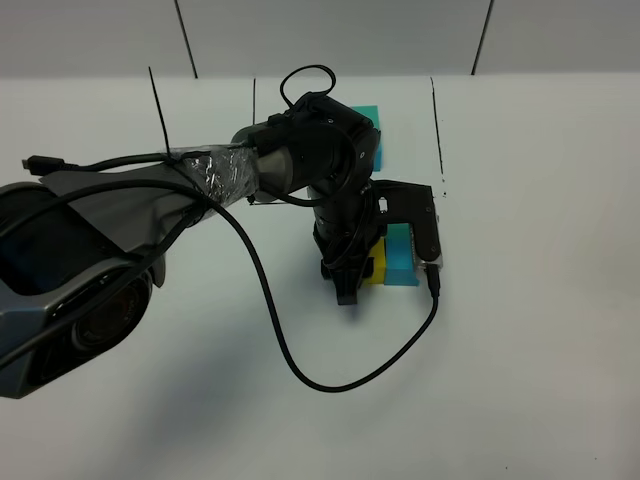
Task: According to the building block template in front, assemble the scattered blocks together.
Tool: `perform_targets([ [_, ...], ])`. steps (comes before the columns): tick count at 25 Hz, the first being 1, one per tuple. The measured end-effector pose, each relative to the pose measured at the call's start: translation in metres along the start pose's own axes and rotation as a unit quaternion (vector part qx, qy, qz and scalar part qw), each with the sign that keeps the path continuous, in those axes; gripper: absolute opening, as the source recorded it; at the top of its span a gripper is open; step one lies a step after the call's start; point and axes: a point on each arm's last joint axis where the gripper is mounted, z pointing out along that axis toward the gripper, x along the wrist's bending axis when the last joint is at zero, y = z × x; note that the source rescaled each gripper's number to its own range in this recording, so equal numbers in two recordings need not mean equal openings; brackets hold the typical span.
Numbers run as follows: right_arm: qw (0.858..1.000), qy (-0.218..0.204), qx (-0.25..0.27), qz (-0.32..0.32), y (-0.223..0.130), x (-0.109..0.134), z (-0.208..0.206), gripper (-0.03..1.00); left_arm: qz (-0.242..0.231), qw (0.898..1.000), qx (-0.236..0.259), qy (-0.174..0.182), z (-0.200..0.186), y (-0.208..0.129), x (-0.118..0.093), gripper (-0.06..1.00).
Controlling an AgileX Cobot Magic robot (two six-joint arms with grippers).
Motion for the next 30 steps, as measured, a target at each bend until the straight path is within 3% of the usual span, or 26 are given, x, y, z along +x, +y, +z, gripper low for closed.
perform_targets([
  [6, 1.000, 0.000, 0.000, 0.000, 0.000, 0.000, 0.000, 0.73, -0.003, 1.000, 0.005, -0.008, -0.007, -0.001, -0.002, 0.78],
  [8, 1.000, 0.000, 0.000, 0.000, 0.000, 0.000, 0.000, 0.73, -0.005, 1.000, 0.005, -0.008, -0.018, -0.001, -0.003, 0.91],
  [10, 1.000, 0.000, 0.000, 0.000, 0.000, 0.000, 0.000, 0.73, -0.013, 1.000, -0.004, 0.001, -0.038, 0.000, -0.004, 0.99],
  [13, 1.000, 0.000, 0.000, 0.000, 0.000, 0.000, 0.000, 0.73, -0.036, 0.999, -0.016, 0.024, -0.072, -0.004, -0.003, 1.00],
  [17, 1.000, 0.000, 0.000, 0.000, 0.000, 0.000, 0.000, 0.73, -0.124, 0.990, -0.038, 0.064, -0.118, -0.035, 0.018, 1.00],
  [20, 1.000, 0.000, 0.000, 0.000, 0.000, 0.000, 0.000, 0.73, -0.217, 0.970, -0.065, 0.082, -0.147, -0.074, 0.039, 1.00],
  [24, 1.000, 0.000, 0.000, 0.000, 0.000, 0.000, 0.000, 0.73, -0.341, 0.932, -0.092, 0.079, -0.172, -0.138, 0.052, 0.99],
  [26, 1.000, 0.000, 0.000, 0.000, 0.000, 0.000, 0.000, 0.73, -0.390, 0.912, -0.106, 0.076, -0.179, -0.169, 0.050, 0.99],
  [30, 1.000, 0.000, 0.000, 0.000, 0.000, 0.000, 0.000, 0.73, -0.460, 0.870, -0.138, 0.108, -0.200, -0.218, 0.034, 0.99],
])
